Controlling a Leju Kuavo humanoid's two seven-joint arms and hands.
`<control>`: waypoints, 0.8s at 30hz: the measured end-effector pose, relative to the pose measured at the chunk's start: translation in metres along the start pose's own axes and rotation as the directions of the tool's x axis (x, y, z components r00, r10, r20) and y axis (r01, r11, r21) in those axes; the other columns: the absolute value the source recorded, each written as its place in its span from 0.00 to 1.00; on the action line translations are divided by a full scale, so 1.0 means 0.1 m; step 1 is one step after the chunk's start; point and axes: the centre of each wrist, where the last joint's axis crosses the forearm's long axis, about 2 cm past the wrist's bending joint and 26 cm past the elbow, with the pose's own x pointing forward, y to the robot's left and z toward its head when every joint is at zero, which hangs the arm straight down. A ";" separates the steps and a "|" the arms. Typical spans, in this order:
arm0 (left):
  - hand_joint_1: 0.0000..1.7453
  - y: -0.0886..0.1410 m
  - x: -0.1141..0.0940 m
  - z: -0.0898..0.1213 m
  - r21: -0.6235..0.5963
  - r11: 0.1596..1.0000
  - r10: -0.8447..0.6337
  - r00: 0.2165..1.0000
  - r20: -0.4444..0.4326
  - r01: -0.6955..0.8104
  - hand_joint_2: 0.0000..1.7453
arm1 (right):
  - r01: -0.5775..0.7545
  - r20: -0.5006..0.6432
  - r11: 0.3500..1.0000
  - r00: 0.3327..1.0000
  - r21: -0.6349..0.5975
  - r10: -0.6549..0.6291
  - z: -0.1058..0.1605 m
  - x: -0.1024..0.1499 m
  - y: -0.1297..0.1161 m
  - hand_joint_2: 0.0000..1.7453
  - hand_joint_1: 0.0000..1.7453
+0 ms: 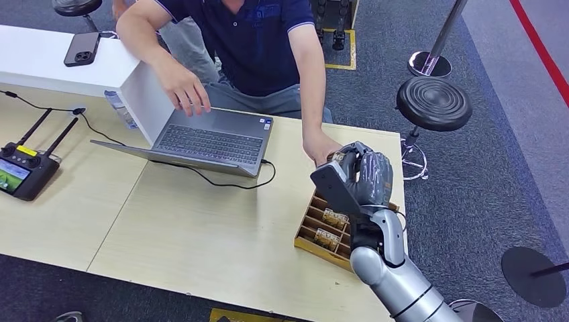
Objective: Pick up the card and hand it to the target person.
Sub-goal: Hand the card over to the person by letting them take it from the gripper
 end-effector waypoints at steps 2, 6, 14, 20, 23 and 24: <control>0.00 0.00 0.00 0.00 -0.001 1.000 0.004 1.000 0.001 -0.004 0.00 | -0.001 -0.005 1.000 1.000 0.001 0.001 0.00 -0.01 0.01 1.00 0.00; 0.00 0.00 -0.02 0.00 -0.005 1.000 0.016 1.000 -0.001 -0.016 0.00 | 0.006 -0.026 1.000 1.000 0.000 -0.006 0.02 -0.03 0.02 1.00 0.00; 0.00 -0.03 -0.08 0.02 -0.011 1.000 0.025 1.000 0.003 -0.025 0.00 | 0.064 -0.116 0.998 0.991 0.017 -0.062 0.14 -0.18 -0.04 1.00 0.00; 0.00 -0.04 -0.14 0.03 0.000 0.998 0.067 0.998 0.010 -0.067 0.00 | 0.242 -0.220 0.970 0.948 0.031 -0.229 0.32 -0.34 -0.17 1.00 0.00; 0.00 -0.04 -0.17 0.04 0.005 0.997 0.081 0.997 0.011 -0.081 0.00 | 0.319 -0.251 0.947 0.920 0.037 -0.300 0.38 -0.41 -0.24 1.00 0.00; 0.00 -0.04 -0.18 0.04 0.006 0.996 0.087 0.996 0.010 -0.087 0.00 | 0.350 -0.266 0.936 0.907 0.041 -0.328 0.43 -0.44 -0.27 1.00 0.00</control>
